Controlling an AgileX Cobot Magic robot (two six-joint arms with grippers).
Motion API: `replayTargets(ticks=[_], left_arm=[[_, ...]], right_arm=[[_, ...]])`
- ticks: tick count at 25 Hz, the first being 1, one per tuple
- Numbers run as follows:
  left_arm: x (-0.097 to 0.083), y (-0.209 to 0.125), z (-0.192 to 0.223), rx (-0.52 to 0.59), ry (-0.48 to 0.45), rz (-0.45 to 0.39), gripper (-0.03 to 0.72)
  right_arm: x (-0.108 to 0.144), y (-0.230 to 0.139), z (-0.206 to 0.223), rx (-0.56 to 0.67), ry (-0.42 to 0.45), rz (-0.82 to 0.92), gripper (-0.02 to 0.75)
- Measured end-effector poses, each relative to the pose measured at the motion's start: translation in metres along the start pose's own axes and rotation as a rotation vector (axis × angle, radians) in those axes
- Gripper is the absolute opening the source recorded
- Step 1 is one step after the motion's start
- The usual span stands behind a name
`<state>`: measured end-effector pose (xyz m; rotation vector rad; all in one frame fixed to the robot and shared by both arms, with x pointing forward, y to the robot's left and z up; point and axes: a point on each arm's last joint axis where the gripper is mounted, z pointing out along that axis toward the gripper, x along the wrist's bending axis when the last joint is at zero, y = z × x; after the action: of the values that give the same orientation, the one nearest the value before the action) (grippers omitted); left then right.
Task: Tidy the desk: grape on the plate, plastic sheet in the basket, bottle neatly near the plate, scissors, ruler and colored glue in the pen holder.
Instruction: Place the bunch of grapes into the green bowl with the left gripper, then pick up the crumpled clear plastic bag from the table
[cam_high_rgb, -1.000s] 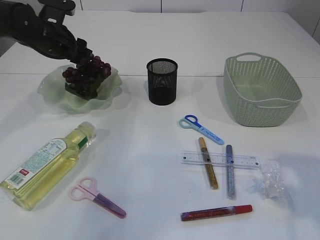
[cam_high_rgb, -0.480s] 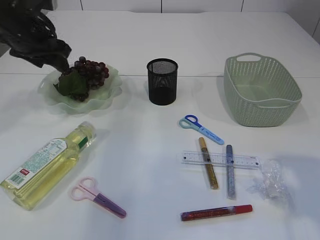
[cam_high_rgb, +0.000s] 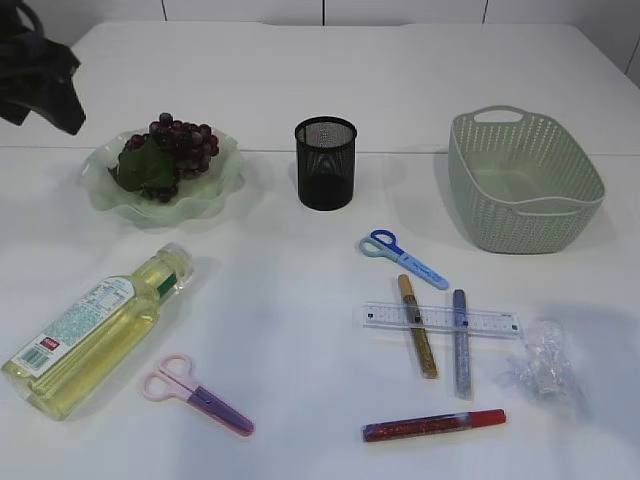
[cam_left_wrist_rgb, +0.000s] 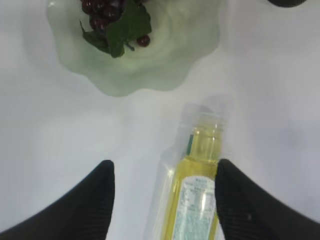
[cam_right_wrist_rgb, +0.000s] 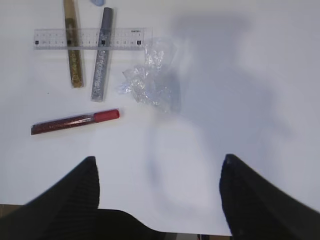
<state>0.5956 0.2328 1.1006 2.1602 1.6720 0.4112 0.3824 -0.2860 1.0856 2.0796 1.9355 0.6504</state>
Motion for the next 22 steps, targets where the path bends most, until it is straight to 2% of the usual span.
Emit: replayTargets(ticks=[6, 14, 22], left_arm=[[-0.011, -0.043, -0.023, 0.021, -0.082, -0.05, 0.458], [-0.016, -0.091, -0.045, 0.045, -0.099, -0.06, 0.458], [-0.019, -0.102, -0.072, -0.028, -0.111, -0.063, 0.446]], right_arm=[[0.002, 0.01, -0.012, -0.027, -0.001, 0.002, 0.583], [0.005, 0.021, 0.011, 0.104, 0.028, 0.043, 0.577], [0.006, 0.031, 0.039, 0.217, 0.054, 0.073, 0.519]])
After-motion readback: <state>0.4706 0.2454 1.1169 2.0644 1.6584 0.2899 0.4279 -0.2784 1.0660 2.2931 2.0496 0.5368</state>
